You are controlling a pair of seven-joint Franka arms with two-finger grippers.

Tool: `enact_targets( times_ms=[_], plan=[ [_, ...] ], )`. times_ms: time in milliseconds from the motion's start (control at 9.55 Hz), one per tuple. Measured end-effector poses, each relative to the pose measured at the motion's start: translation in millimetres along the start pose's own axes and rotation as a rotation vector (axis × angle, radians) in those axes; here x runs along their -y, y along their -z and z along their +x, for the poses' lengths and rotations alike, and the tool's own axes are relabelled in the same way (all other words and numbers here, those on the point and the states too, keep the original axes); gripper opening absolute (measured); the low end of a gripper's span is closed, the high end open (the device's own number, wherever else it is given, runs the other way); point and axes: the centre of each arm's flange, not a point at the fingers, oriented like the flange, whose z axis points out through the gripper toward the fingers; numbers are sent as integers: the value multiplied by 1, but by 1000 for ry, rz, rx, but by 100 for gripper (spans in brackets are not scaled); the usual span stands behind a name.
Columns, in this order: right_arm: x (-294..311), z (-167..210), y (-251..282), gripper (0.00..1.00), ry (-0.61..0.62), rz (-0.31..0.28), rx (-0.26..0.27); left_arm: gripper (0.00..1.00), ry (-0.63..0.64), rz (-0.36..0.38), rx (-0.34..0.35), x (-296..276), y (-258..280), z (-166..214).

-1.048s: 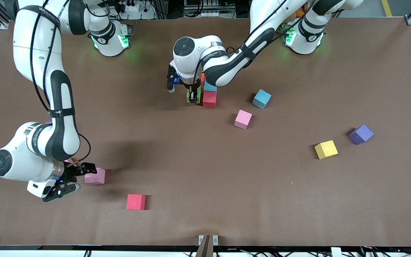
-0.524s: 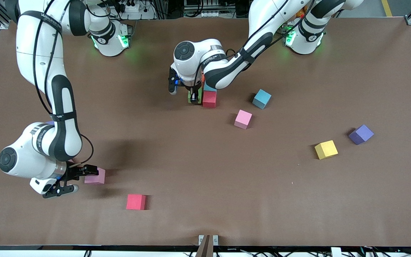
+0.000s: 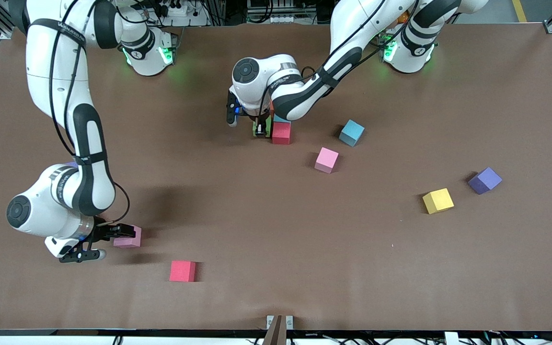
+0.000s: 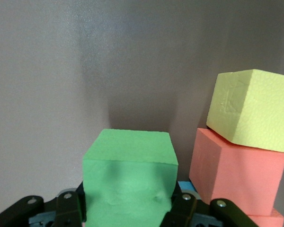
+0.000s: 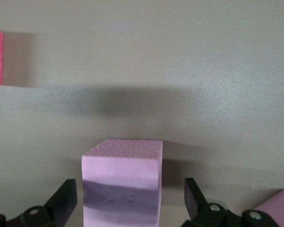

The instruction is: Form number 2 with 11 blocks

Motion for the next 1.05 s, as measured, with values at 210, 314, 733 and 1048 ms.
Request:
enact_targets(
  times_ms=[210,314,733,1048],
  plan=[
    [7,0,-9,100,-24,-2,-13,61,-1,1,6,2,-4,-1],
    [9,-1,-13,98,-31,-4,-16,61,0,-2,11,2,-8,-2],
    [9,-1,-15,73,-37,-6,-18,61,11,-10,28,9,-21,-7],
    [10,-1,-13,59,-35,-7,-21,61,11,-8,27,10,-21,-7]
  ],
)
